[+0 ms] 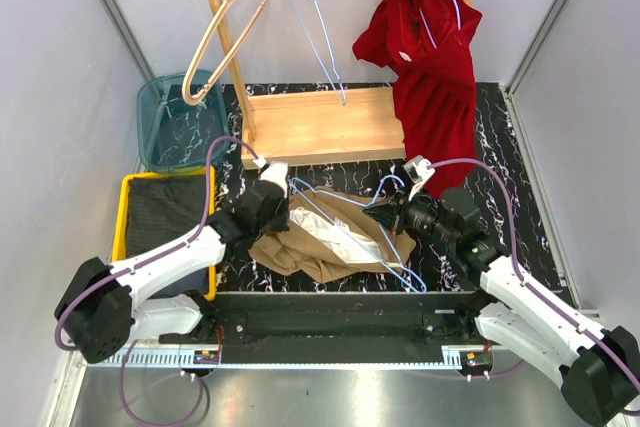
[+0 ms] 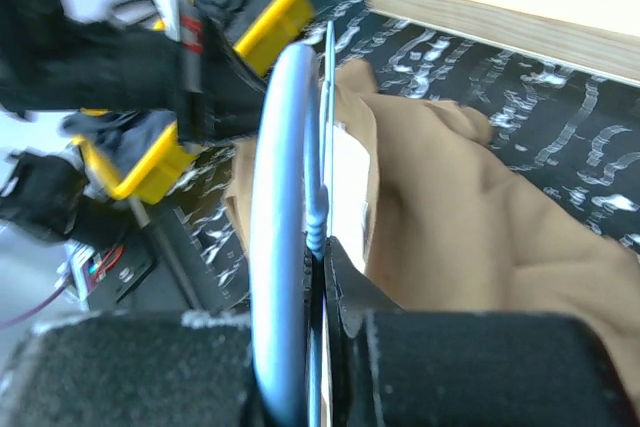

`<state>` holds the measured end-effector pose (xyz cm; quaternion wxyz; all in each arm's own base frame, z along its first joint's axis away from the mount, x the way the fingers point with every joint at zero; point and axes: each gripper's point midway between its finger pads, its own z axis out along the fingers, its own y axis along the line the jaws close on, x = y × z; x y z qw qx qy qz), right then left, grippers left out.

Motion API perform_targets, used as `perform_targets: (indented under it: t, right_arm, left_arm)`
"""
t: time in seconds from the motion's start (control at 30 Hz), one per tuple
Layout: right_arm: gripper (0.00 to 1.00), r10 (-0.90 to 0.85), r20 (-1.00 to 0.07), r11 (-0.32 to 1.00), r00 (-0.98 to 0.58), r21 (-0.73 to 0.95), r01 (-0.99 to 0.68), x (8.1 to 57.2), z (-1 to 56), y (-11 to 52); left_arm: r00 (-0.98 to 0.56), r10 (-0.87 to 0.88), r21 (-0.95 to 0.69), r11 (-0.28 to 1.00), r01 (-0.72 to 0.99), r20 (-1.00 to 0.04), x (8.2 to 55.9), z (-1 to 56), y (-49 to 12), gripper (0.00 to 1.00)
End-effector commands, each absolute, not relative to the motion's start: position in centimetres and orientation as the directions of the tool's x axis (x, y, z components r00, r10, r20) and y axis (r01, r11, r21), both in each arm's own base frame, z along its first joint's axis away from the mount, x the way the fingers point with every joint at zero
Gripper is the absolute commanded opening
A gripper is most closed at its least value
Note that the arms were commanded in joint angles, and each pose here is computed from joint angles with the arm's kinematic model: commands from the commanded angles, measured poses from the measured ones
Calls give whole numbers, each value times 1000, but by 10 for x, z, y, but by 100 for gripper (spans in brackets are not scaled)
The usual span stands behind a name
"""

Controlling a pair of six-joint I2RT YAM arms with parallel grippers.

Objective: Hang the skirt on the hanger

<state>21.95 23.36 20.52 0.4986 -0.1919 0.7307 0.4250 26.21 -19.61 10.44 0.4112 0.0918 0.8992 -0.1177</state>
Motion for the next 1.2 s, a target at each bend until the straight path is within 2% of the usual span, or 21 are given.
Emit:
perform_targets:
  t: [0.0, 0.27, 0.3, 0.33, 0.4, 0.43, 0.53, 0.9, 1.03, 1.17]
  right_arm:
    - [0, 141, -927, 432, -347, 373, -821, 201, 234, 247]
    - [0, 135, -919, 447, -371, 390, -805, 195, 221, 242]
    - [0, 140, -916, 453, -376, 397, -798, 196, 219, 241]
    - [0, 144, -916, 456, -374, 397, -796, 197, 219, 241]
    - [0, 144, -913, 464, -381, 403, -789, 199, 216, 241]
    - [0, 145, -914, 466, -380, 401, -788, 200, 216, 241]
    - [0, 143, -910, 482, -390, 408, -775, 205, 213, 242]
    - [0, 158, -905, 501, -396, 419, -758, 213, 214, 243]
    - [0, 161, -904, 515, -396, 419, -748, 216, 213, 242]
    - [0, 167, -901, 528, -401, 425, -735, 219, 210, 241]
  left_arm:
    - [-611, -56, -257, 935, 247, -790, 255, 102, -202, 0]
    - [-666, -57, -250, 948, 197, -744, 241, 74, -191, 0]
    - [-669, -57, -250, 948, 196, -741, 241, 73, -191, 12]
    - [-668, -55, -247, 949, 197, -742, 240, 74, -191, 19]
    - [-654, -49, -243, 947, 209, -755, 243, 83, -193, 27]
    - [-644, -46, -238, 947, 215, -764, 245, 92, -193, 39]
    - [-620, -42, -239, 941, 238, -783, 249, 113, -198, 48]
    - [-556, -55, -284, 898, 335, -829, 246, 181, -218, 57]
    - [-540, -60, -321, 856, 405, -840, 242, 202, -234, 57]
    - [-580, -36, -366, 807, 463, -814, 236, 193, -260, 55]
